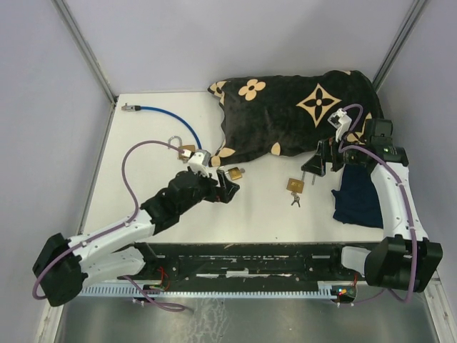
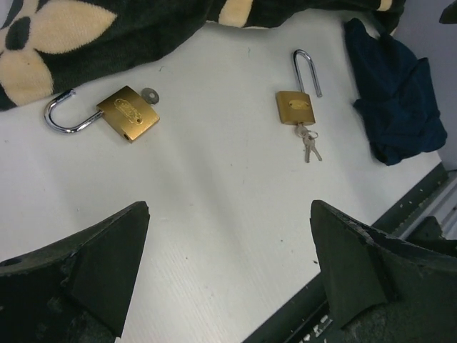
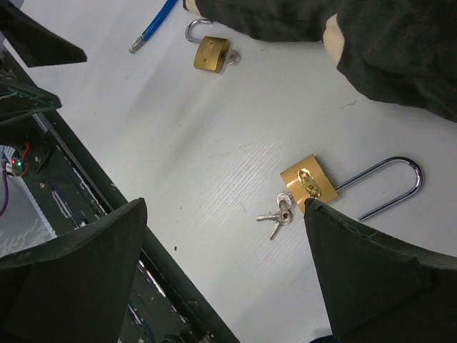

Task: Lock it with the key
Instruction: Pick up the lock from the center of the board.

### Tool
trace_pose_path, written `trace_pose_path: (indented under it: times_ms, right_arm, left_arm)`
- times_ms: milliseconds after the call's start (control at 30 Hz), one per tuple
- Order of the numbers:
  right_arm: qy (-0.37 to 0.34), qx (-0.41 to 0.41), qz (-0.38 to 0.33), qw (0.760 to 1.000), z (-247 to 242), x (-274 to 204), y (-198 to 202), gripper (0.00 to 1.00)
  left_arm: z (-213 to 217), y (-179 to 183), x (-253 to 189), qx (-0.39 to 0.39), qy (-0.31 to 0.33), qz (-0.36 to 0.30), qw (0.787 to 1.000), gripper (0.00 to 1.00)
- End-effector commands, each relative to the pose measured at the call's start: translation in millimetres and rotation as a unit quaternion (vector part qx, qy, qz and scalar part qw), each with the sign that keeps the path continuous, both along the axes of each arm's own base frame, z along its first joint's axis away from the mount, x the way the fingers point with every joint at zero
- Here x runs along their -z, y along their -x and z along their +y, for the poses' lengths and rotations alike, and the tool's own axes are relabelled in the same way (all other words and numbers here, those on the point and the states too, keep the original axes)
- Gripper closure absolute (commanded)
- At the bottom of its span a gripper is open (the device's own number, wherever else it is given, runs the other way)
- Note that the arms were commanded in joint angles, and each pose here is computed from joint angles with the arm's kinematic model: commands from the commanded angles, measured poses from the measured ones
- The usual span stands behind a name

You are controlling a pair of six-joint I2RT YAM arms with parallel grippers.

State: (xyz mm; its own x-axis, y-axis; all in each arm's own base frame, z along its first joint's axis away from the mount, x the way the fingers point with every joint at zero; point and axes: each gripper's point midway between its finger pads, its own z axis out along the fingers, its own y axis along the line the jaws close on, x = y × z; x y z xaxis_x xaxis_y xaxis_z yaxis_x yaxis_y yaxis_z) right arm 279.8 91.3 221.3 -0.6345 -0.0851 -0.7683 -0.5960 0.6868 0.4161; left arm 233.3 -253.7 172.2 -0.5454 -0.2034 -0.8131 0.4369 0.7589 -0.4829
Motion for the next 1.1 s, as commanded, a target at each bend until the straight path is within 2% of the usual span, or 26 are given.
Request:
trace_pose_path:
  times_ms: [0, 233, 500, 633, 833, 933, 1000, 1067]
  right_arm:
    - [0.01, -0.077, -0.05, 0.996, 7, 0, 8, 0.01]
    - [0.023, -0.116, -0.03, 0.993, 9, 10, 4, 0.01]
    - [0.04, -0.096, -0.026, 0.994, 9, 14, -4, 0.01]
    - [0.045, -0.091, -0.022, 0.995, 10, 15, -5, 0.01]
    - [0.064, -0.077, -0.035, 0.994, 7, 12, -4, 0.01]
    - [0.064, -0.079, -0.026, 0.994, 8, 15, -6, 0.01]
    - [0.065, -0.084, -0.019, 0.994, 12, 19, -6, 0.01]
    - [0.068, -0.092, -0.018, 0.993, 16, 20, -5, 0.01]
  left_arm:
    - [-14, -31, -27, -0.038, 0.005, -0.086, 0.996, 0.0]
    - [-31, -34, 2, -0.021, -0.022, -0.051, 0.998, 0.01]
    - [-22, -31, 5, -0.029, -0.049, -0.038, 0.998, 0.0]
    - [-8, -36, 10, -0.055, -0.094, -0.02, 0.994, 0.0]
    - [3, -53, 40, -0.084, -0.188, 0.024, 0.978, 0.01]
    - [7, -72, 57, -0.091, -0.271, 0.03, 0.958, 0.09]
    - [7, -84, 63, -0.081, -0.301, 0.037, 0.949, 0.25]
    - [-4, -91, 67, -0.053, -0.292, 0.053, 0.954, 0.35]
